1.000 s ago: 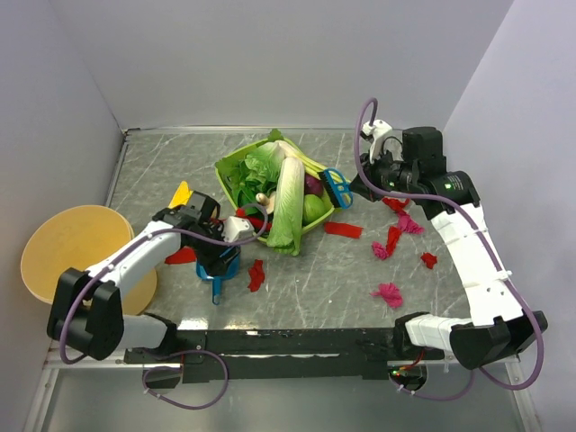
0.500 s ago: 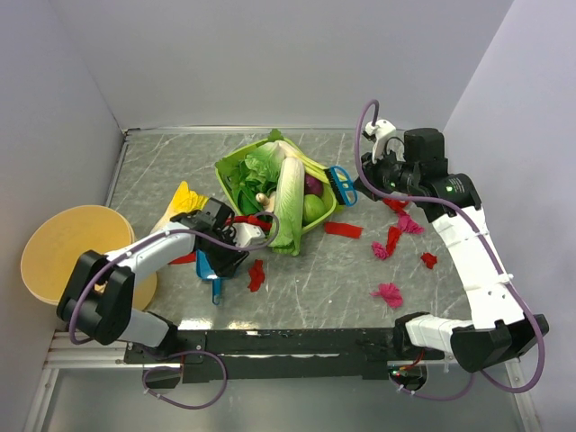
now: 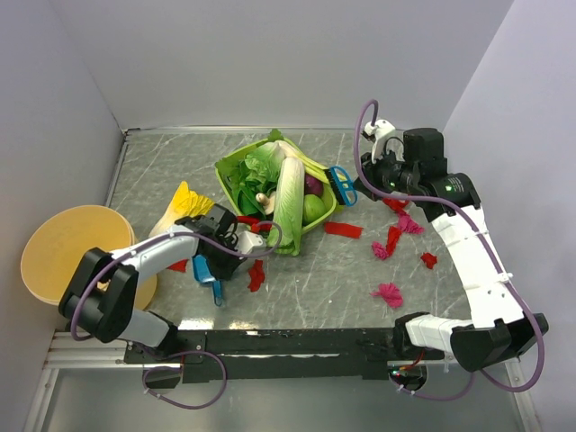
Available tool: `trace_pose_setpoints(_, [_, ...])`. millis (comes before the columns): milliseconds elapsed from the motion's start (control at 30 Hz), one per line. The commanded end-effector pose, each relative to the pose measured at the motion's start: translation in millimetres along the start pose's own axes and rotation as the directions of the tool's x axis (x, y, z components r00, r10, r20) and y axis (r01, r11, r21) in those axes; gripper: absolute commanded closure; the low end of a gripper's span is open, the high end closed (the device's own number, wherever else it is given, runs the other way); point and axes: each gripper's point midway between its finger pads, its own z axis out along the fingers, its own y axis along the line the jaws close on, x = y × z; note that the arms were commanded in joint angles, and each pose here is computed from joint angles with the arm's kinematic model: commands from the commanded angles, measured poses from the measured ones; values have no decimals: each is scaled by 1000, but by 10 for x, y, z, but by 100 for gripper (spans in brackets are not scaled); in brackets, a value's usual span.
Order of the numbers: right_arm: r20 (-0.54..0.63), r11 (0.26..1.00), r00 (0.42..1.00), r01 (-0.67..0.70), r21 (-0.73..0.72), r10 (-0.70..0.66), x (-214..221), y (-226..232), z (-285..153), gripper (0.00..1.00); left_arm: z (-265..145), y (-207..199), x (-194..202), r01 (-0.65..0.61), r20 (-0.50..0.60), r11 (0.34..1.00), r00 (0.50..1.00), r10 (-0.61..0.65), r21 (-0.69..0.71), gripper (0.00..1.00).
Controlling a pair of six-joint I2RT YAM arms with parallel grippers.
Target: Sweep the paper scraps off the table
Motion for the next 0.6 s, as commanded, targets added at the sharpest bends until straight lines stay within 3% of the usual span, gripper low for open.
trace_pose_setpoints(0, [30,1000,999,18,8,-18,-111,-31,3,100,-129,-171,127,-92,-10,994,996,93,52,99])
trace_pose_setpoints(167, [32,1000,999,12,-4,-12,-127,-19,27,100,-277,-259,192,-274,47,961,961,273,41,99])
trace_pose_setpoints(333, [32,1000,999,11,-12,-10,-126,-4,27,100,-303,-190,149,-479,69,878,875,478,-6,99])
trace_pose_setpoints(567, [29,1000,1000,13,-16,-12,-113,1,22,100,-124,-52,253,-676,-20,737,736,676,11,99])
